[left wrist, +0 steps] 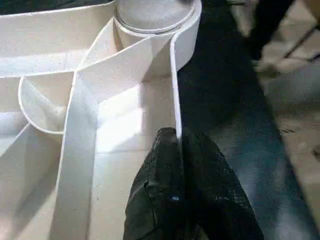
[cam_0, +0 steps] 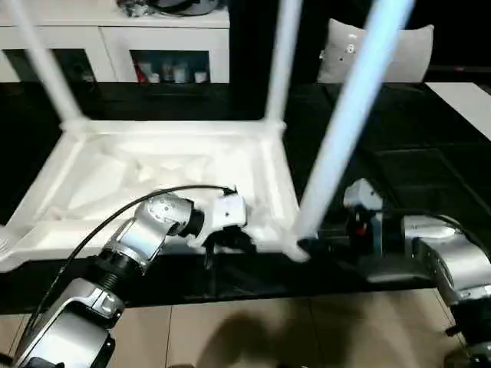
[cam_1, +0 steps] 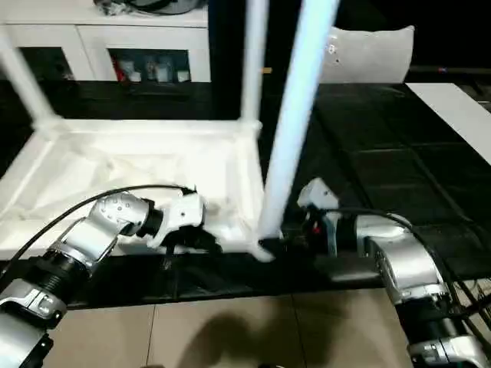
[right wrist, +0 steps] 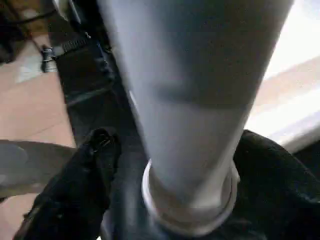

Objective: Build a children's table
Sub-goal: Rotate leg to tighten

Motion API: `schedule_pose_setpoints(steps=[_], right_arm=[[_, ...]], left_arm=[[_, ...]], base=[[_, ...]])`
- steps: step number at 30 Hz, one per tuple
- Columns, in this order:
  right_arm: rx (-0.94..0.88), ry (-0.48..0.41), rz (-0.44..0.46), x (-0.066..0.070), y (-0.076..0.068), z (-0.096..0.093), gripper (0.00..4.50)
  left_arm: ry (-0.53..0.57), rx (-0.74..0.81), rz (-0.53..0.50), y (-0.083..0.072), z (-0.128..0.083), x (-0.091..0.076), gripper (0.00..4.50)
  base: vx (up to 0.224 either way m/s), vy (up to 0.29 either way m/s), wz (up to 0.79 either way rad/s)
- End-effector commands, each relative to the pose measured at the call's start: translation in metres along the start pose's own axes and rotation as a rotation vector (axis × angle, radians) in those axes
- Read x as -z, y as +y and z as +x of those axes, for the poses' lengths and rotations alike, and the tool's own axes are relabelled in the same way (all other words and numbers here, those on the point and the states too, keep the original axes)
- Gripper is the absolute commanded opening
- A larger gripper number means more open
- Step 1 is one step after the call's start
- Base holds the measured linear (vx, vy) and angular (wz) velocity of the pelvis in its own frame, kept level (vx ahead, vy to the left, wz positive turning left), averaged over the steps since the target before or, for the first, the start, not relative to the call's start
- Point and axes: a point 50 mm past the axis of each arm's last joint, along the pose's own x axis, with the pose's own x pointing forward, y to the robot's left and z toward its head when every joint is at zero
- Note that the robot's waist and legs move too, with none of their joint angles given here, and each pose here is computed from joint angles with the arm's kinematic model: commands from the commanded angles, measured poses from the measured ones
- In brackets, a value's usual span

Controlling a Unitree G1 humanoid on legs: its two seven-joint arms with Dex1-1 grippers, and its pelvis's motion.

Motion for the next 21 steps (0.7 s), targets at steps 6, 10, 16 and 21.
schedule_pose_setpoints(steps=[6, 10, 16, 21], right_arm=[[-0.140, 0.011, 0.019, 0.001, 0.011, -0.001, 2.95], [-0.173, 0.024, 0.034, 0.004, 0.014, -0.001, 2.58], [-0.193, 0.006, 0.049, 0.004, 0.017, -0.002, 2.13], [-0.162, -0.065, 0.097, 0.002, 0.020, 0.005, 2.03]], left_arm=[[0.026, 0.165, 0.080, -0.012, 0.001, 0.000, 0.00], [0.026, 0.176, 0.083, -0.013, 0.000, 0.000, 0.00], [0.014, 0.180, 0.067, -0.014, 0.001, 0.001, 0.00], [-0.027, 0.131, -0.014, -0.014, 0.006, -0.001, 0.00]], base=[[0.000, 0.000, 0.00], [0.000, 0.000, 0.00], [0.000, 0.000, 0.00], [0.000, 0.000, 0.00]])
